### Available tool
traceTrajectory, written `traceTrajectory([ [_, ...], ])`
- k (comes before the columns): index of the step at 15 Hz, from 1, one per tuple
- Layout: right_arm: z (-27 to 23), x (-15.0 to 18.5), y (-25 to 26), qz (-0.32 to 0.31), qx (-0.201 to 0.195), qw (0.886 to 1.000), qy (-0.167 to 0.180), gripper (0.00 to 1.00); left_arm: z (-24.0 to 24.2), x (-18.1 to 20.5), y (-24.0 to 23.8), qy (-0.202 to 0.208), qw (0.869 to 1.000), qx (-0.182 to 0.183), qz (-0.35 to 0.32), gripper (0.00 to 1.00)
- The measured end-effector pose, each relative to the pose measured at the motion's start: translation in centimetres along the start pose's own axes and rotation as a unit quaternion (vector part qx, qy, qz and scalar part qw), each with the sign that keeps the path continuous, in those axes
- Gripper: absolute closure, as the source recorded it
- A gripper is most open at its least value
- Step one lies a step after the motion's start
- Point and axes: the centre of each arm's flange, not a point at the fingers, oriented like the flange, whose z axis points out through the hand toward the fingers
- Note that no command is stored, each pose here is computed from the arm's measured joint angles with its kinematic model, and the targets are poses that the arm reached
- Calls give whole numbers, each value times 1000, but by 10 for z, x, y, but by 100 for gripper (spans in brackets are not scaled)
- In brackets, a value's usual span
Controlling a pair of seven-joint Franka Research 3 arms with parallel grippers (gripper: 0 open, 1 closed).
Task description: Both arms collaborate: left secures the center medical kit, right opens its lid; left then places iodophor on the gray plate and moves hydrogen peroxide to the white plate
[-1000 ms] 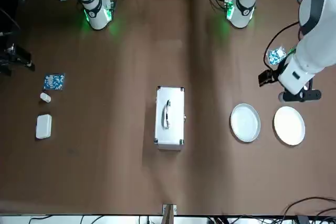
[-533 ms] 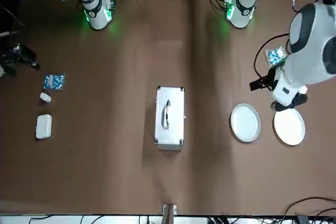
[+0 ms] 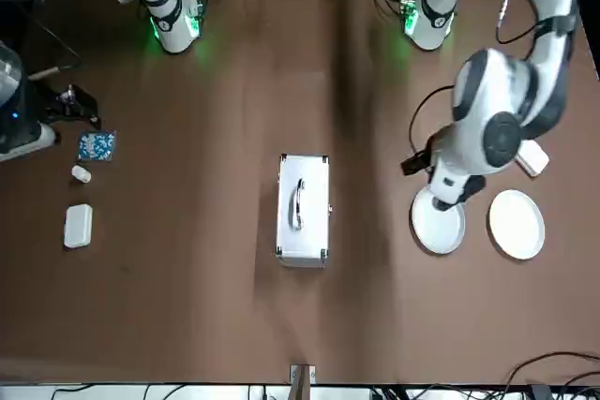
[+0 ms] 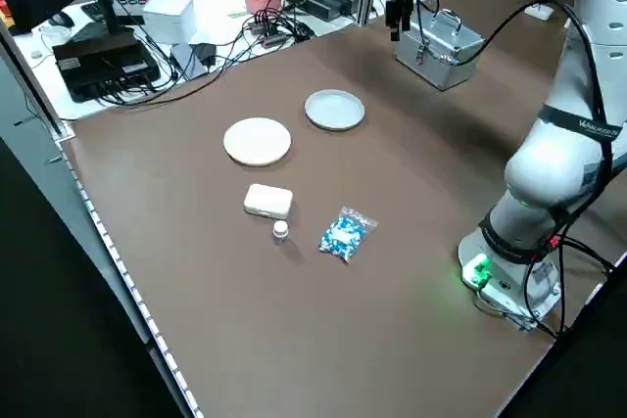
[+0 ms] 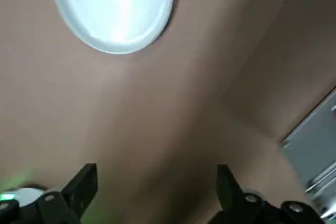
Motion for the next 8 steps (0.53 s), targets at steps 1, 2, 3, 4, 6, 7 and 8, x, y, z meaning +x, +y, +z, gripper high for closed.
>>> traceTrajectory([
  [1,1,1,-1,0,0,1000,-1,1,9,-2,10,-2,999,-20,-34,0],
  [2,2,1,-1,0,0,1000,-2,1,14,-1,16,-5,997,-41,-68,0],
  [3,3,2,-3,0,5,1000,-2,1,17,2,21,-6,993,-60,-100,0],
  [4,6,4,-6,-2,15,1000,-3,1,19,6,24,-7,988,-75,-135,0],
  [6,15,10,-14,0,41,999,-6,1,28,11,34,-7,975,-92,-200,0],
  [7,20,14,-18,5,52,999,-8,1,34,11,40,-8,966,-99,-239,0],
  [8,25,18,-26,8,67,998,-10,1,39,11,46,-9,953,-106,-283,0],
])
